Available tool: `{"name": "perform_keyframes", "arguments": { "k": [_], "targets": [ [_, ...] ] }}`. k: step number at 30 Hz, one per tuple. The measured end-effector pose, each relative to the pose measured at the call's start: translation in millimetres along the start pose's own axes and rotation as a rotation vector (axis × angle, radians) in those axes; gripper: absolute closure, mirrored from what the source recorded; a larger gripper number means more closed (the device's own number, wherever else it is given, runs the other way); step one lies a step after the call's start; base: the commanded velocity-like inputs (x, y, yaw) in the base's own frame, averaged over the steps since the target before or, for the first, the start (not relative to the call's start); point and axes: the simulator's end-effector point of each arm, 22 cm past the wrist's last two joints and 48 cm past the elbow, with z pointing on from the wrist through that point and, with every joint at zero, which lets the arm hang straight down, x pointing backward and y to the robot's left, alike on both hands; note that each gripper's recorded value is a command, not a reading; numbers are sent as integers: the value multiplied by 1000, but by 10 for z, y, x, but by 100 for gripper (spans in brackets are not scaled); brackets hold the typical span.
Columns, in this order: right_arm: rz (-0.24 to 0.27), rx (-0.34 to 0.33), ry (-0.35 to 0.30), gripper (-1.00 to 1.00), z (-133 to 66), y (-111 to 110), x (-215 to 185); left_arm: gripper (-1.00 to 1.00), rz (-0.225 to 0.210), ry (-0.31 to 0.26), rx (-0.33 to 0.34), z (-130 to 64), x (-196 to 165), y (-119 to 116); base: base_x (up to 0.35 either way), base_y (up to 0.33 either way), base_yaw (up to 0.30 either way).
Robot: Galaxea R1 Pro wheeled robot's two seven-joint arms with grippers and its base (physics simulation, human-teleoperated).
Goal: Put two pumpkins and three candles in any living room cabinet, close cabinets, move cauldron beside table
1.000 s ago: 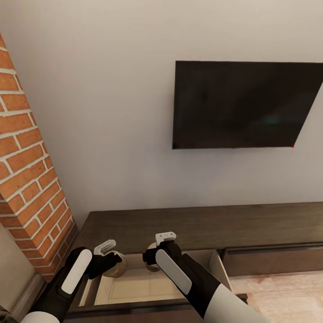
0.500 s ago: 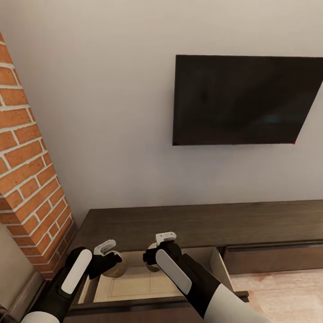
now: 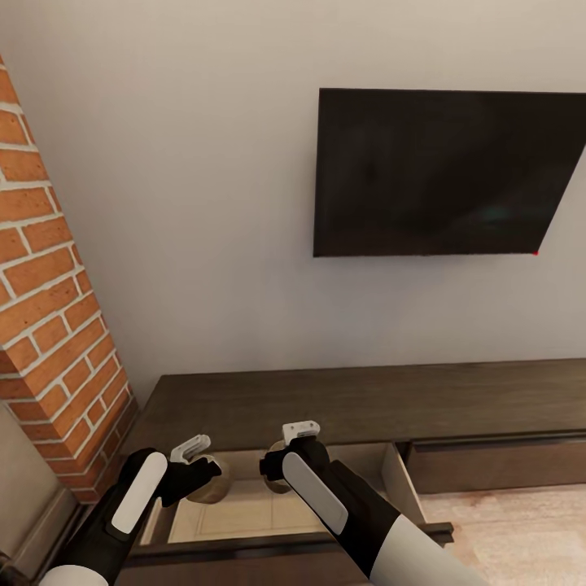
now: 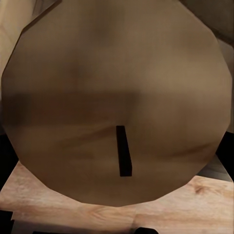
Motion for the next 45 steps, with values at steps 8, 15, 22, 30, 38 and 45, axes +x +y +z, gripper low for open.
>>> {"name": "perform_keyframes", "arguments": {
  "k": [8, 15, 22, 30, 38, 45],
  "targets": [
    [1, 1, -1, 100, 120, -10, 93, 100, 0, 0, 1, 129, 58, 56, 0, 0, 0],
    [0, 0, -1, 100, 226, -17, 179, 100, 0, 0, 1, 244, 114, 104, 0, 0, 0],
    [0, 1, 0, 100, 333, -25, 269, 100, 1, 0, 1, 361, 172, 154, 0, 0, 0],
    [0, 0, -1, 100, 456, -32, 373, 100, 1, 0, 1, 495, 239, 215, 0, 0, 0],
    [0, 0, -1, 100, 581, -40, 480, 100, 1, 0, 1, 630, 308, 279, 0, 0, 0],
    [0, 1, -1, 100, 690, -46, 578, 100, 1, -1, 1, 750, 371, 335, 0, 0, 0]
  ]
}}
